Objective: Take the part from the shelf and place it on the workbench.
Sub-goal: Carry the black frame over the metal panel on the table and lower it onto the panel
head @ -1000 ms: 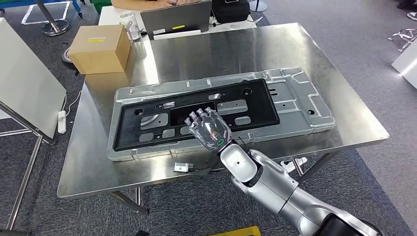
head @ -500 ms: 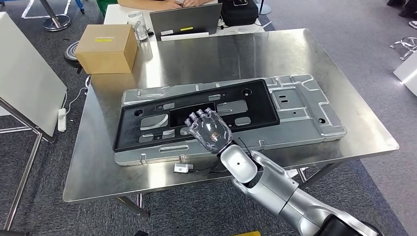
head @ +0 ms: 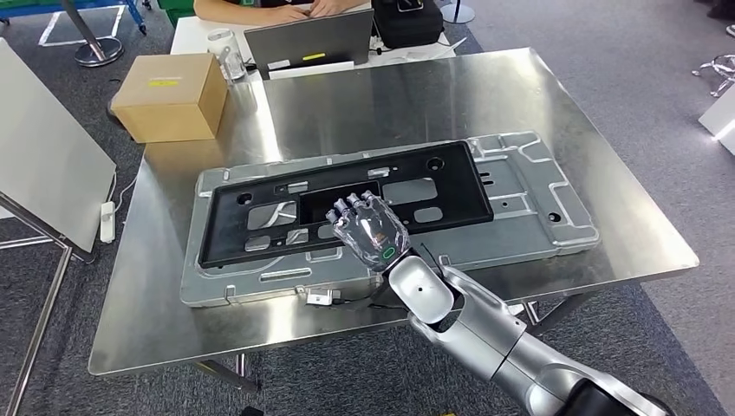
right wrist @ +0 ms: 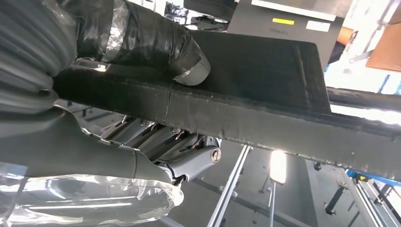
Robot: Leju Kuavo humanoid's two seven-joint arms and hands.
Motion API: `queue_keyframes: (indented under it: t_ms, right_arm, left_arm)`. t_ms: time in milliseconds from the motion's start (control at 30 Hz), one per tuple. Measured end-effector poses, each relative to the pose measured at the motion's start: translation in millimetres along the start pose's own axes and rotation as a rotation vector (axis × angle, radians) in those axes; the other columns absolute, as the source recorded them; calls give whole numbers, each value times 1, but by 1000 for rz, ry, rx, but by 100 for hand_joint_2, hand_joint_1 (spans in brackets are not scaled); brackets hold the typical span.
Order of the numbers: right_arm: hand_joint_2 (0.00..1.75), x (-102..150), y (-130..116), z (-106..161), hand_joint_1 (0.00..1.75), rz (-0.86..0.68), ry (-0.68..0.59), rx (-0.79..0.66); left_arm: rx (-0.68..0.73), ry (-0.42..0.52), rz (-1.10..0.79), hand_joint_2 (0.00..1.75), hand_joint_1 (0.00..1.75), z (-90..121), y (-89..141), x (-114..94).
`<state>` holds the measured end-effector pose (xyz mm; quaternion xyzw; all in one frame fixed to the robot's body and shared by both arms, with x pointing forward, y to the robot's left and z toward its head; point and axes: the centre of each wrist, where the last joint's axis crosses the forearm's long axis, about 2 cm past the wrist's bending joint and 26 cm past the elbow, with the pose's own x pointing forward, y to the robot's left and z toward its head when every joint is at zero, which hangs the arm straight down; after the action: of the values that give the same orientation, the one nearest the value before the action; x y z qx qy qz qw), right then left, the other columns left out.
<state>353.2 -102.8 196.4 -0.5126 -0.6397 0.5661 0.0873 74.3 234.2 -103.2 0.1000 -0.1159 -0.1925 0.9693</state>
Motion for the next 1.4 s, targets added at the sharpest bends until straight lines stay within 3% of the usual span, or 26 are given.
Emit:
queue_keyframes:
  t_ms: [1033,1400]
  right_arm:
    - [175,-1,-1,0,173,-8,1,-4]
    - [175,-2,-1,1,173,-13,12,-2]
  left_arm:
    - [1,-2,-8,175,0,0,0,1]
    - [20,-44,-46,175,0,0,0,2]
